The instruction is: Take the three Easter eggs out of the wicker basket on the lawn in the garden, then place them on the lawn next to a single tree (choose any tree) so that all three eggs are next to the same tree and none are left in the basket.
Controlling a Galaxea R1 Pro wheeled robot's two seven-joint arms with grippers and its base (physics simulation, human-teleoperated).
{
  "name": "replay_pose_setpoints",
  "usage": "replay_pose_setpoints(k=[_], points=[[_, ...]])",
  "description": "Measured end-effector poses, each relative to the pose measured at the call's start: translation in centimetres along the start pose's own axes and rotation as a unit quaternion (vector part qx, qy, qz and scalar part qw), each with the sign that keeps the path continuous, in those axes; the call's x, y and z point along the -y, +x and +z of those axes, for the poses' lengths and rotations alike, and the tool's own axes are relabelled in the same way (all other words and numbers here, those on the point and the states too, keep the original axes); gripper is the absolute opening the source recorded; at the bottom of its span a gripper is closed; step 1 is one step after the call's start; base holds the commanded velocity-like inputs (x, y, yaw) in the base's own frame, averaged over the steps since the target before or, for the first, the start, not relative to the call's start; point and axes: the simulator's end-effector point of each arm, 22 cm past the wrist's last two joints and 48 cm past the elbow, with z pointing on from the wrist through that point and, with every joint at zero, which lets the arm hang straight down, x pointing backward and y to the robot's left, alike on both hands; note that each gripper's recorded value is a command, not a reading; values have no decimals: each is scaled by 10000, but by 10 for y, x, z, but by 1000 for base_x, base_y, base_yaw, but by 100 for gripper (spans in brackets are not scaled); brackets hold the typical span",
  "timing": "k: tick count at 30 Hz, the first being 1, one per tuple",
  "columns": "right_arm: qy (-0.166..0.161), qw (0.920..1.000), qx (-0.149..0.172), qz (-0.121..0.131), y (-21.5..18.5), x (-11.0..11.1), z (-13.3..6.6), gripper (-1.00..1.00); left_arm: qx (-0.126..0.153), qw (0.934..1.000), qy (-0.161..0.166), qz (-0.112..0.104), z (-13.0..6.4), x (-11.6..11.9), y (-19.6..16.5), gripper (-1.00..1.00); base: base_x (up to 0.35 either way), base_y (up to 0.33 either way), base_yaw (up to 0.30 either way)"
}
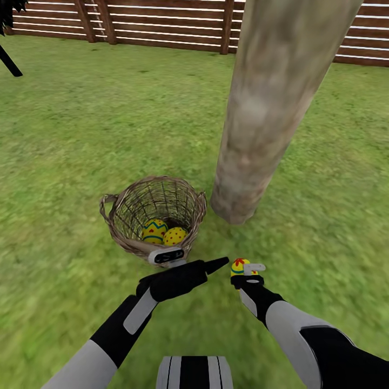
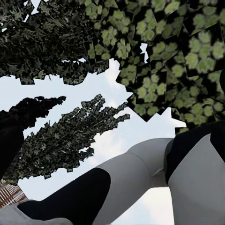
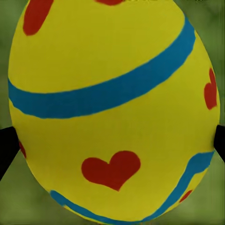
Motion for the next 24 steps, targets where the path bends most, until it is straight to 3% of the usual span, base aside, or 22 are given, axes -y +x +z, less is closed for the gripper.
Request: replay_pose_setpoints(k=[3, 24], points=[[-214, 9997, 9, 111, -3, -9, -3, 100, -25, 9999, -127, 24, 3, -4, 0, 100, 0, 0, 0], [-170, 9993, 308, 160, -43, 3, -34, 100, -298, 9992, -59, 274, 31, 24, 1, 100, 0, 0, 0]])
